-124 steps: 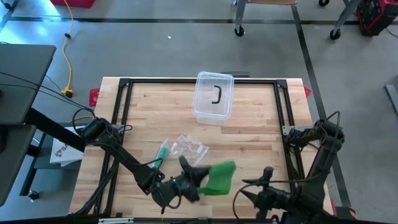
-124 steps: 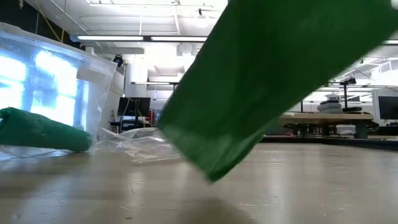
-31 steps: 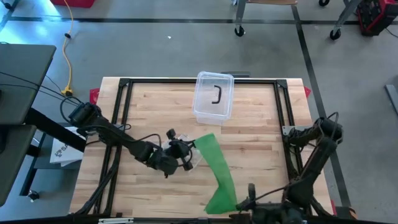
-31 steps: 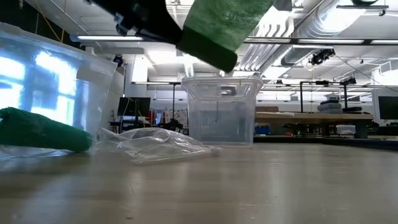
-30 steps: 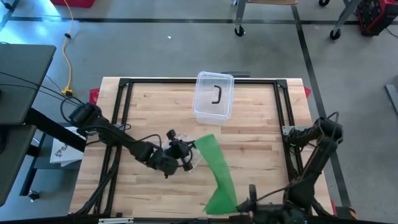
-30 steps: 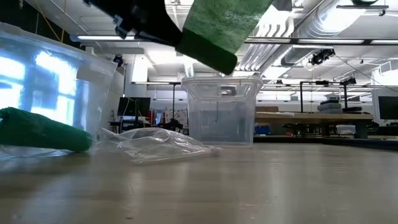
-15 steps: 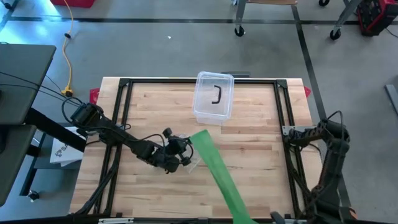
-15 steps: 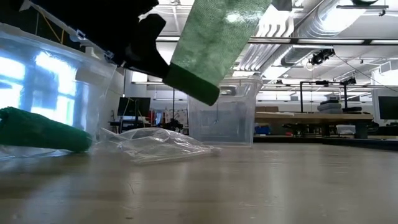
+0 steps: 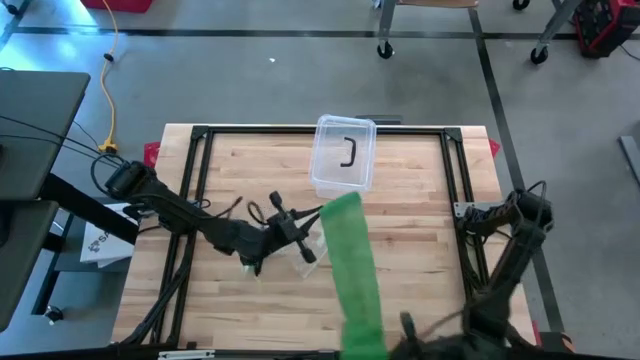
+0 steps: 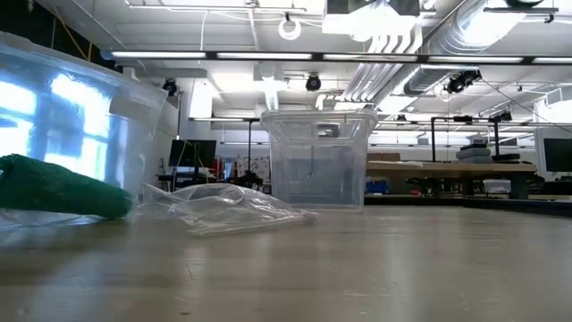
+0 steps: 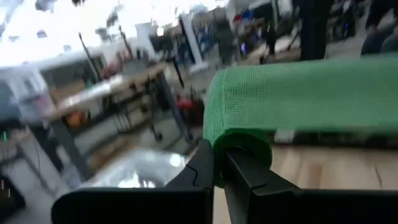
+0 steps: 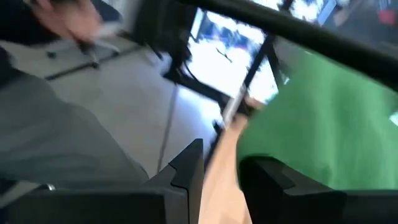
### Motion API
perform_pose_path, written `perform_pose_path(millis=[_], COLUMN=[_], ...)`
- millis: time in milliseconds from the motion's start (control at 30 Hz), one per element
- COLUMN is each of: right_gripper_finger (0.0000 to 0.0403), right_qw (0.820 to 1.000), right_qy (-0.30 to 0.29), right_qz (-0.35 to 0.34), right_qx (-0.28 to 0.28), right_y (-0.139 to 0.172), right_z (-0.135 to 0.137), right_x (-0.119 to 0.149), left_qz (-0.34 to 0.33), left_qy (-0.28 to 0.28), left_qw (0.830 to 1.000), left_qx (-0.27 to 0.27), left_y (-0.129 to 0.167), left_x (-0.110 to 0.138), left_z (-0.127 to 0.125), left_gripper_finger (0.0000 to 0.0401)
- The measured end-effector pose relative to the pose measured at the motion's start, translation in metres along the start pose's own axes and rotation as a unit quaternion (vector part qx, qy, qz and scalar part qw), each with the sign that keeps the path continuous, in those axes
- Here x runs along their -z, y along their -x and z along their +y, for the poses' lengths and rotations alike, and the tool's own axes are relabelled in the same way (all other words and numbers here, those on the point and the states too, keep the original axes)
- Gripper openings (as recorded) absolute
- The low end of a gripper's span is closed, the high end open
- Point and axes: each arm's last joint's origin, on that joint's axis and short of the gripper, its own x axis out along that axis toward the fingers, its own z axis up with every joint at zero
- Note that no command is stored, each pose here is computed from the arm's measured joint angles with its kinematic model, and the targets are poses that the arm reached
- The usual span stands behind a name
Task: Roll bandage
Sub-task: Roll the green bandage
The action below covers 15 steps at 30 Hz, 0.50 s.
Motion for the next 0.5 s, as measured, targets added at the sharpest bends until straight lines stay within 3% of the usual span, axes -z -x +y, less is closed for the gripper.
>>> perform_pose_path(millis=[100,200,333,500], right_gripper_finger=[0.0087,0.0087,0.0087,0.0107], right_qw=[0.998,0.995,0.991,0.979], right_qy=[-0.022,-0.025,-0.009,-0.035], right_qz=[0.042,0.075,0.117,0.194], right_qx=[0.034,0.062,0.067,0.049], right_y=[-0.018,-0.03,-0.039,-0.039], right_z=[-0.015,-0.03,-0.043,-0.05], right_x=[0.028,0.052,0.074,0.092], left_qz=[-0.027,-0.04,-0.02,0.027], left_qy=[-0.007,-0.008,-0.02,-0.02], left_qw=[1.0,0.999,0.997,0.996], left_qx=[0.01,0.037,0.068,0.086], left_y=[-0.001,0.001,0.006,0.011], left_x=[-0.023,-0.031,-0.024,-0.011], left_z=[0.005,0.002,-0.005,-0.012], left_gripper_finger=[0.0005,0.0005,0.0005,0.0005])
